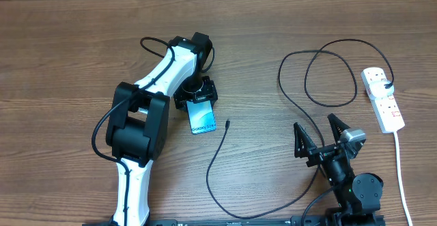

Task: Plug charger to phone and switch on socket

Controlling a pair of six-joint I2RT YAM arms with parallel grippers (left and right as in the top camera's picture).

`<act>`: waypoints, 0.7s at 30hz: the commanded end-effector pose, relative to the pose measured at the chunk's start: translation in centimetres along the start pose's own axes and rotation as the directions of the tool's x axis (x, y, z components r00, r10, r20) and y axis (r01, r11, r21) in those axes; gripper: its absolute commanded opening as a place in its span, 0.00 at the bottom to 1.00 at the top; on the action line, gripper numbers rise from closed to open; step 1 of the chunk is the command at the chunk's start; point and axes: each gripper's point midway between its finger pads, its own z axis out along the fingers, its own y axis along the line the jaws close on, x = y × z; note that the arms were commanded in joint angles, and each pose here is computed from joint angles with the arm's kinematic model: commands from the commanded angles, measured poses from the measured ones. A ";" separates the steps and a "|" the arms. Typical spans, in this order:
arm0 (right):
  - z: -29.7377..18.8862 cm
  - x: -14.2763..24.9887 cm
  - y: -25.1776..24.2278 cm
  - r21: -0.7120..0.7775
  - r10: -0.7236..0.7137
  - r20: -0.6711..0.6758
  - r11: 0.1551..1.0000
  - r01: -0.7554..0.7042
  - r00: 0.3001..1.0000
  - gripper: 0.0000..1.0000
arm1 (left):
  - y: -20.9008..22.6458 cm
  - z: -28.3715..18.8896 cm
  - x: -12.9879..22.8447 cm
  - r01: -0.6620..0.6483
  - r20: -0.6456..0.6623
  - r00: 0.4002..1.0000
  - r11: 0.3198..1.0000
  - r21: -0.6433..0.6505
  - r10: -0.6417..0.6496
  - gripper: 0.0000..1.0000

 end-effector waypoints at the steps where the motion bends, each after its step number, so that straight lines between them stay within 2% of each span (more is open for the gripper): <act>1: 0.0 0.1 -0.1 0.004 0.004 0.005 1.000 -0.004 1.000 1.00 | 1.9 4.1 1.0 0.002 -0.079 0.997 0.995 -0.099 -0.010 0.79; 10: 0.0 0.1 -0.1 0.004 0.004 0.005 1.000 -0.004 1.000 1.00 | 2.0 4.0 0.8 -0.061 -0.108 0.993 0.997 -0.045 0.056 0.80; 16: 0.0 0.1 -0.1 0.004 0.004 0.005 1.000 -0.004 1.000 1.00 | 0.2 3.6 0.6 -0.111 -0.138 0.982 0.984 0.140 0.130 0.80; 21: 0.0 0.1 -0.1 0.005 0.004 0.005 1.000 -0.004 1.000 1.00 | -0.8 3.4 0.1 -0.108 -0.130 0.982 0.970 0.216 0.138 0.80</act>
